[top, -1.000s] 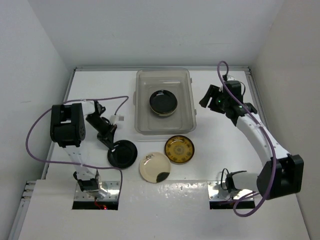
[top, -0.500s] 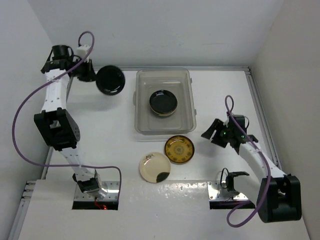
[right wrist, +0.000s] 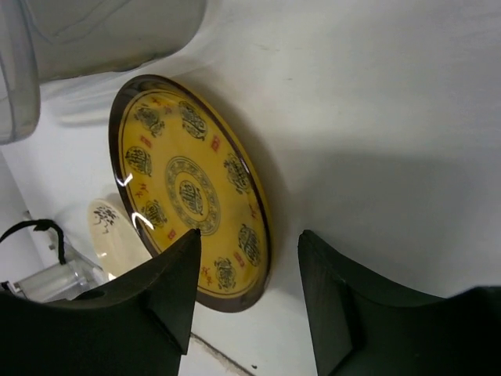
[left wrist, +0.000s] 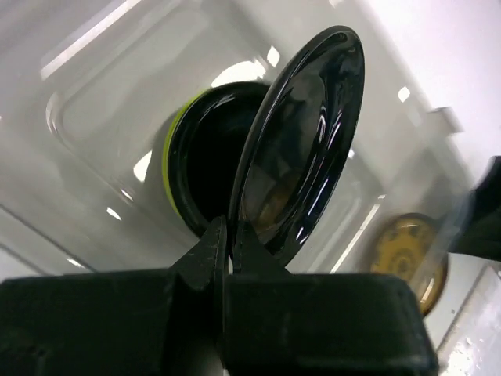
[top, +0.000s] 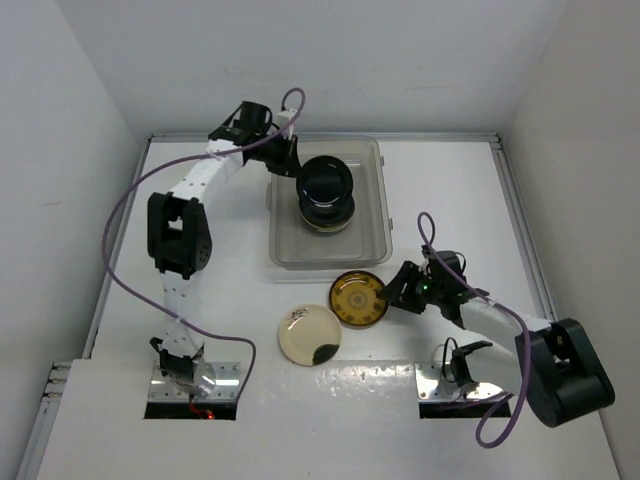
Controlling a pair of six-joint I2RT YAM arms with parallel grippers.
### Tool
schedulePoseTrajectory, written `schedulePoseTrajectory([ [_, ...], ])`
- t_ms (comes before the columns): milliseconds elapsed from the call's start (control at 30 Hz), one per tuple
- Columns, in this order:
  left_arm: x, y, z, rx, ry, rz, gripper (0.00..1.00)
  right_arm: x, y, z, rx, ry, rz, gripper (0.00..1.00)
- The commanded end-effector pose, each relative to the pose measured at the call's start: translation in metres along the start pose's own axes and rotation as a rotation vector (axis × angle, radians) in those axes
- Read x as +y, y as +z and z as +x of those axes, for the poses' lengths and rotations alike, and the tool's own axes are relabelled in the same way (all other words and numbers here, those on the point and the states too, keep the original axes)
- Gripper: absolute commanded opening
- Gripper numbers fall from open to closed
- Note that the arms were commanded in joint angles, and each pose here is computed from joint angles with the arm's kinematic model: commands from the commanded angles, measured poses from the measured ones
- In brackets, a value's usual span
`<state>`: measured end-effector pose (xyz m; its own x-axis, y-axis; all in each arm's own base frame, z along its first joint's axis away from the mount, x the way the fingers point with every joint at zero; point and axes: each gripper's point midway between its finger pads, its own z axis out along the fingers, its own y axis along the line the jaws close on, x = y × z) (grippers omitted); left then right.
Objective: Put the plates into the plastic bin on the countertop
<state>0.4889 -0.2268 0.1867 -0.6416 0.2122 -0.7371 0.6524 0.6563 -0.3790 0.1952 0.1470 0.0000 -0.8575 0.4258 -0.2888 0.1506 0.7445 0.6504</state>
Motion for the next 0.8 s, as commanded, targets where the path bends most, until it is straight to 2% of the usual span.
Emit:
schedulePoseTrajectory([
  [0,0.01,0.01,0.005,0.011,-0.017,-0.053,0.0,-0.006,0.008,0.001,-0.017,0.003,0.019,0.53],
  [133,0.026,0.024,0.031,0.075,-0.037,-0.112,0.0,-0.016,0.011,0.007,-0.006,0.023,0.046,0.43],
  [200,0.031,0.028,0.04,0.096,-0.036,-0.122,0.0,-0.018,0.012,0.009,-0.001,0.019,0.051,0.32],
  [233,0.031,0.033,0.05,0.116,-0.05,-0.104,0.05,-0.019,0.012,0.011,0.003,0.018,0.055,0.27],
  [267,0.03,0.033,0.056,0.131,-0.038,-0.09,0.18,-0.023,0.011,0.014,0.019,0.013,0.072,0.16],
  [367,0.027,0.037,0.065,0.164,-0.011,-0.078,0.34,-0.024,0.006,0.013,0.031,-0.007,0.095,0.0],
  [433,0.024,0.038,0.068,0.181,0.009,-0.078,0.38,-0.026,-0.001,0.009,0.014,-0.025,0.123,0.0],
  [533,0.027,0.035,0.068,0.199,0.029,-0.093,0.45,-0.047,-0.022,0.016,0.045,0.028,0.287,0.0],
  [600,0.026,0.033,0.063,0.195,0.045,-0.092,0.52,-0.05,-0.033,0.001,-0.036,0.052,0.32,0.0],
  [633,0.025,0.031,0.058,0.189,0.048,-0.093,0.55,-0.07,-0.048,0.003,-0.046,0.126,0.434,0.0],
  [700,0.02,0.02,0.041,0.157,0.083,-0.107,0.6,-0.073,-0.071,-0.033,-0.234,0.142,0.513,0.0],
  [733,0.02,0.016,0.032,0.142,0.095,-0.118,0.6,-0.09,-0.086,-0.03,-0.244,0.208,0.6,0.0],
  [767,0.015,0.009,0.019,0.114,0.112,-0.122,0.62,-0.096,-0.103,-0.05,-0.365,0.199,0.66,0.0],
])
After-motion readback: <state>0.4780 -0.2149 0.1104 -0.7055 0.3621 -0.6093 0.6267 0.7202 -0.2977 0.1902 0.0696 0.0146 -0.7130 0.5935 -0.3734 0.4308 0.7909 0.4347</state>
